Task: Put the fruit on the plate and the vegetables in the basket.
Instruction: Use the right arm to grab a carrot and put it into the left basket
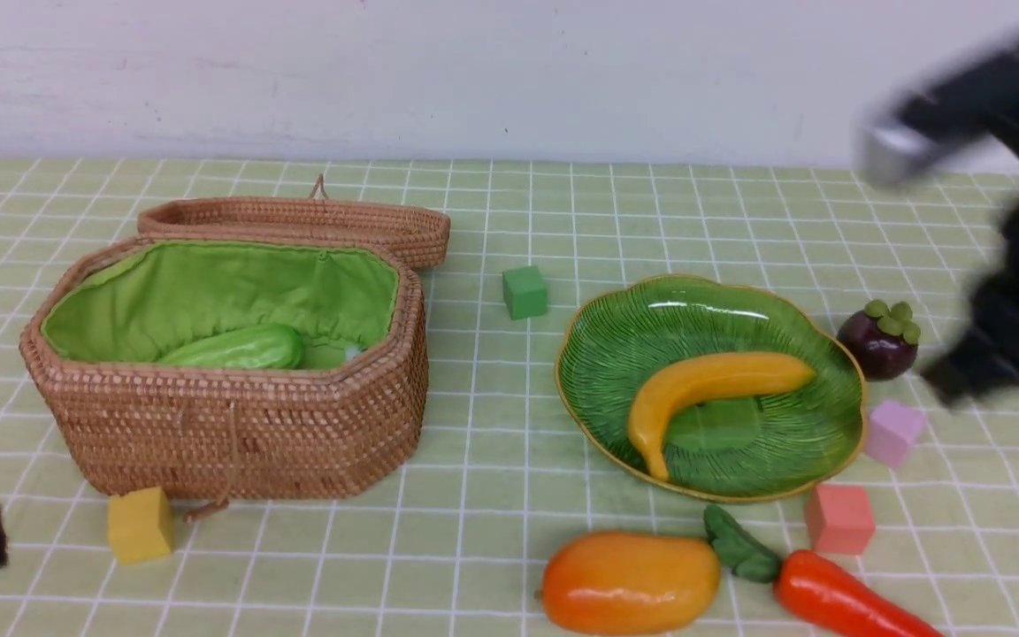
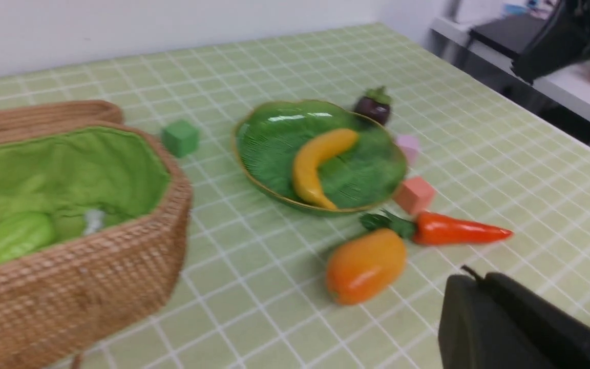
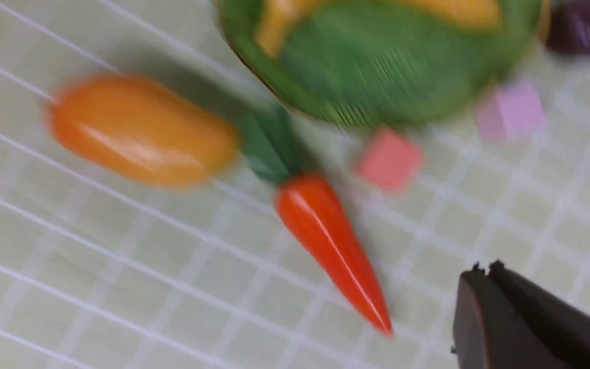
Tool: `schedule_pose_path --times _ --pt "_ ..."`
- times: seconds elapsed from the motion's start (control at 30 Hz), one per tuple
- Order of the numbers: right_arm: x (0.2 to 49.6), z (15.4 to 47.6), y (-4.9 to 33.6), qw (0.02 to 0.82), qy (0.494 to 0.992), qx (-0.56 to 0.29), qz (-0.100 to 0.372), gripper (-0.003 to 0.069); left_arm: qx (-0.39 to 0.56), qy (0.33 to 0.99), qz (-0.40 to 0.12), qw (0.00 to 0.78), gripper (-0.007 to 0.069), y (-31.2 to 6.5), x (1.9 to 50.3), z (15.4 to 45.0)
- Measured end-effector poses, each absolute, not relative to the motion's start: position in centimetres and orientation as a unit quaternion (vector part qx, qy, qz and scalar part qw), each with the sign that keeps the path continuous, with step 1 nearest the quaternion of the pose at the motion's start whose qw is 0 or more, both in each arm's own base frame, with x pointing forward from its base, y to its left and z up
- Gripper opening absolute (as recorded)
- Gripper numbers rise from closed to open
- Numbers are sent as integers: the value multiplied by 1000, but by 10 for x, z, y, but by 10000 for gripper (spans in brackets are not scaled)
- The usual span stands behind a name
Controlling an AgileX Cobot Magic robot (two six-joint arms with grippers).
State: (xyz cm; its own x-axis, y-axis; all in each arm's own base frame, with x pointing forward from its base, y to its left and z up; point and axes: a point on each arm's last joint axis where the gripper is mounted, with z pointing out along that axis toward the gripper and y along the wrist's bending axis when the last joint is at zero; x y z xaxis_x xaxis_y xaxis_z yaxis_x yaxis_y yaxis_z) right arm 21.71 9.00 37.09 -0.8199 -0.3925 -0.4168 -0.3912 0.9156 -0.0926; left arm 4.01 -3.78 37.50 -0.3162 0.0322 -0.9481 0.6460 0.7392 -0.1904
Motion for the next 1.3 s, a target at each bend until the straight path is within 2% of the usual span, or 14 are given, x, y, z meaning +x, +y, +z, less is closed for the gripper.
schedule_pose_path --times 0.07,0.17,0.2,0.23,0.3,0.33,0.4,0.53,0.6,0.77,1.17,1.27,1.3 --pt "213 349 64 183 967 -178 -2 27 241 759 -292 530 4 -43 40 374" --pt "213 332 49 166 971 -173 17 82 263 753 -301 522 4 -47 38 374" --pt "215 322 46 162 968 -188 40 146 279 748 -305 519 4 -50 37 374" --pt "217 317 45 160 967 -193 49 172 285 746 -307 518 4 -51 37 374" --pt "222 305 49 154 958 -229 76 280 297 741 -311 516 4 -53 36 374" --pt "222 305 49 155 957 -232 79 301 298 740 -312 516 4 -53 36 374" --pt "230 285 56 137 949 -263 110 424 305 736 -318 514 4 -54 34 375" --pt "237 249 63 100 938 -315 107 580 306 736 -321 512 4 -54 34 375" --pt "241 232 65 97 934 -333 92 610 306 735 -321 512 4 -54 34 375" --pt "255 211 68 111 929 -344 72 601 306 735 -322 512 5 -55 34 375" --pt "271 173 71 75 930 -352 68 561 307 736 -321 510 15 -55 34 374" --pt "272 168 71 65 931 -353 68 531 307 737 -321 509 18 -54 34 374" --pt "272 163 71 55 931 -353 70 492 307 737 -321 509 18 -54 34 374"
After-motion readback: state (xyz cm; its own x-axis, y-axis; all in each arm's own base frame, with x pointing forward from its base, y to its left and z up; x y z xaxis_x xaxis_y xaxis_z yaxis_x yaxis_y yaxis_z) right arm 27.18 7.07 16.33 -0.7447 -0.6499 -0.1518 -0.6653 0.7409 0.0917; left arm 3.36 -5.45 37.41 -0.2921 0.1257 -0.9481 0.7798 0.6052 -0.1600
